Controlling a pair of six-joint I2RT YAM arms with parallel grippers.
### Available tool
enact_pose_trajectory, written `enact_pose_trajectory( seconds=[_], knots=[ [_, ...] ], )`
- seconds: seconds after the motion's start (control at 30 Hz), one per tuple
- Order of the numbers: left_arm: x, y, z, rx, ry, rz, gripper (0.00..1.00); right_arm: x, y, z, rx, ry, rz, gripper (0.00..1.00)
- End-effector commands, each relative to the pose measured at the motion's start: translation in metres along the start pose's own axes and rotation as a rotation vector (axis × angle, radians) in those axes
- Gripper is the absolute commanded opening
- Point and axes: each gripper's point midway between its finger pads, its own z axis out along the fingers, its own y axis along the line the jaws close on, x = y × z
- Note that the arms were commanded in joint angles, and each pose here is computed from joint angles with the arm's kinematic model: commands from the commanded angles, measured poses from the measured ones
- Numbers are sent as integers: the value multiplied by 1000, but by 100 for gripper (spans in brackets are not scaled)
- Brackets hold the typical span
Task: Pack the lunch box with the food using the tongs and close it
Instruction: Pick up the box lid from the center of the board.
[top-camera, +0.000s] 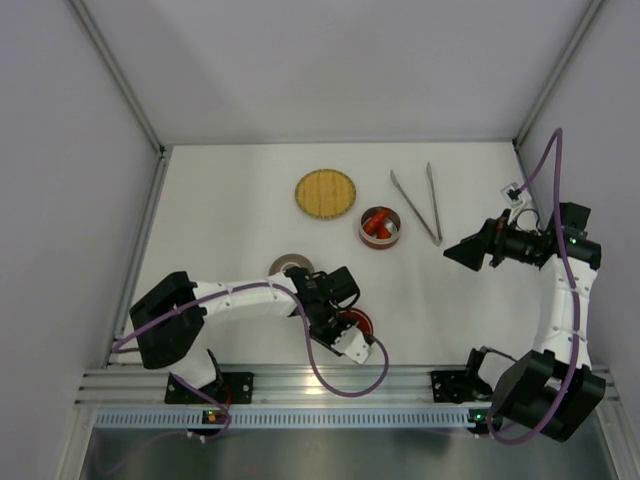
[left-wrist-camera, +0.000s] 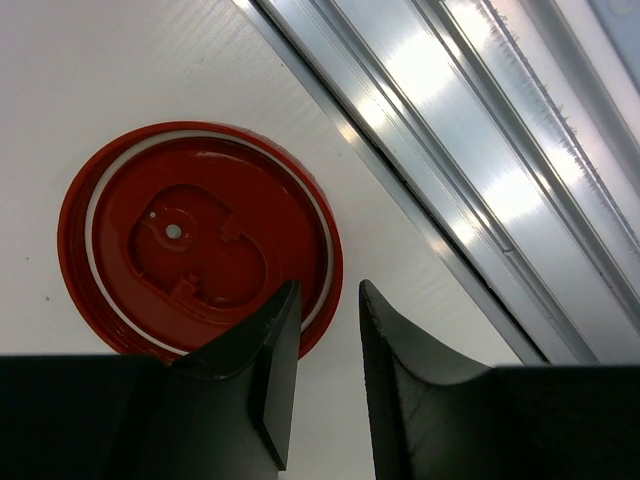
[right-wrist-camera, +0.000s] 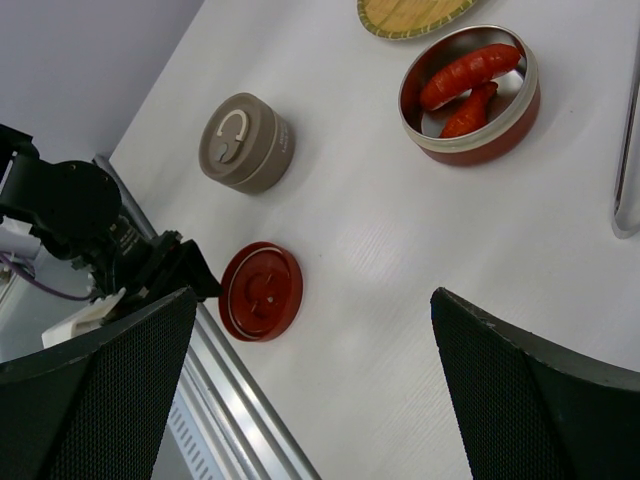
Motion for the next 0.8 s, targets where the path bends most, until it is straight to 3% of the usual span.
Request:
enact_pose_trajectory(
  seconds=[0.0, 0.33, 0.43, 0.47, 0.57, 0.77],
  knots=[
    [2, 4, 12, -5, -11, 5, 35, -10, 8, -3, -14, -29, -64, 99],
    [18, -9, 23, 26, 27, -30, 29, -10, 8, -3, -15, -29, -63, 99],
    [24, -15, 26, 35, 44, -43, 22, -10, 8, -3, -15, -30, -64, 99],
    [25, -19, 27, 42, 57, -35, 15, -10, 8, -4, -14, -31, -64, 99],
    [34, -30, 36, 45, 111, -28, 4, -10, 9, -4, -15, -30, -67, 99],
    [45, -40, 43, 31, 173, -107, 7, -10, 10, -4, -16, -32, -70, 99]
  ],
)
